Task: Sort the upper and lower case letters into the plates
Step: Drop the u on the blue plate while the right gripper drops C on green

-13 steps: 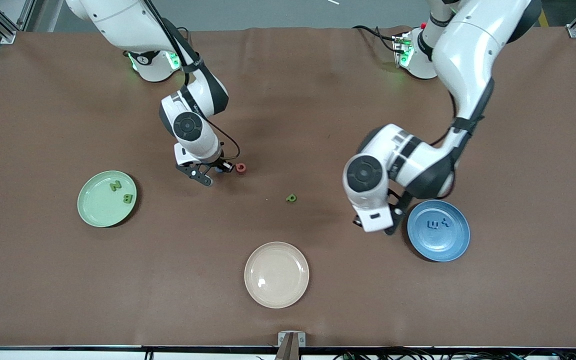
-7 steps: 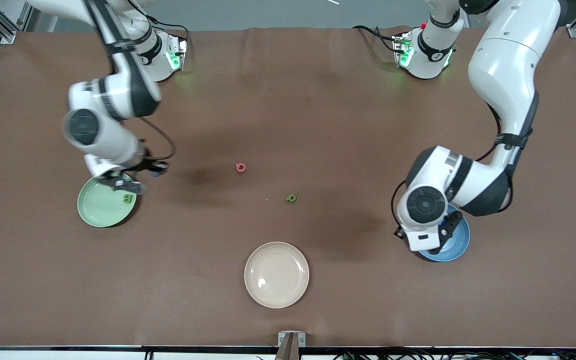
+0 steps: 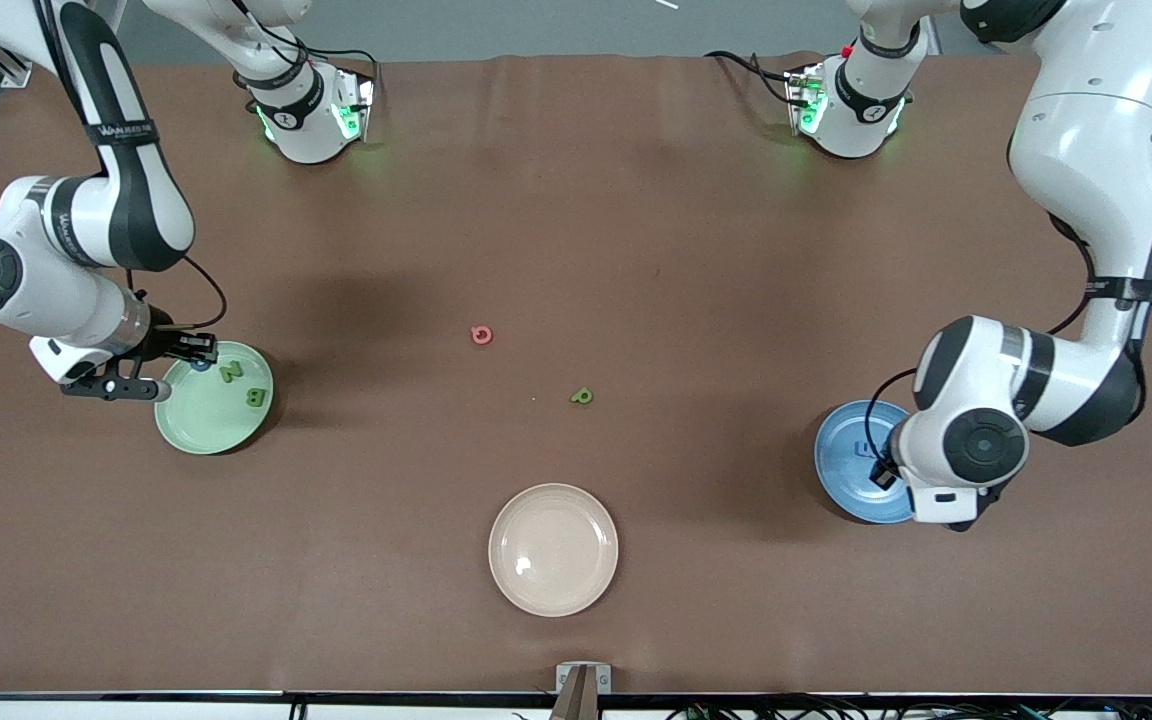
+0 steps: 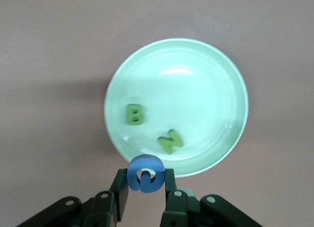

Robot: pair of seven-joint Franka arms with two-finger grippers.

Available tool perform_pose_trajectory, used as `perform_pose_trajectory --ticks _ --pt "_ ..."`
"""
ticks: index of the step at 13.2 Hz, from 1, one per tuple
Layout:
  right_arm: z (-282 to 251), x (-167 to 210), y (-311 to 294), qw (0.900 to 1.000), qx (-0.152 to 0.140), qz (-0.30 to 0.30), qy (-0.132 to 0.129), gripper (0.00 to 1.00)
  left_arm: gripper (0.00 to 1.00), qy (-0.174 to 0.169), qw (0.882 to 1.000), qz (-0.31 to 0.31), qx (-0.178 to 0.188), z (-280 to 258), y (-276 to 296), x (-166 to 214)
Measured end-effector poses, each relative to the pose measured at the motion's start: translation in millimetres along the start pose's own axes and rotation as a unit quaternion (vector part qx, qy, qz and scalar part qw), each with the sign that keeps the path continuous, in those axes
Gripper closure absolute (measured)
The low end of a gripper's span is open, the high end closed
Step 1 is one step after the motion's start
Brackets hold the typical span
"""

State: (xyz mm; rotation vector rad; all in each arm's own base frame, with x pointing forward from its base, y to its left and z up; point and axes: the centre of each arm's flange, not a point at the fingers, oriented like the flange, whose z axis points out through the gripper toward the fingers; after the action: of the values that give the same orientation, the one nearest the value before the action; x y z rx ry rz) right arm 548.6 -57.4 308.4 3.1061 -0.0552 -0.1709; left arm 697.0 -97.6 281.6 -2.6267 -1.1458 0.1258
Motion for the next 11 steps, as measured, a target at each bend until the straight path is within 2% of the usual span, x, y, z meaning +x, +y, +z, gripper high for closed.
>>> perform_pose_trajectory --ticks 7,11 --pt "81 16 58 0.999 -0.001 -0.048 0.015 0.66 0.74 -0.022 0.999 0.033 0.01 29 -42 49" --pt "105 31 84 0.998 0.004 -0.059 0.008 0.66 0.74 -0.029 0.998 0.054 0.017 38 -46 48"
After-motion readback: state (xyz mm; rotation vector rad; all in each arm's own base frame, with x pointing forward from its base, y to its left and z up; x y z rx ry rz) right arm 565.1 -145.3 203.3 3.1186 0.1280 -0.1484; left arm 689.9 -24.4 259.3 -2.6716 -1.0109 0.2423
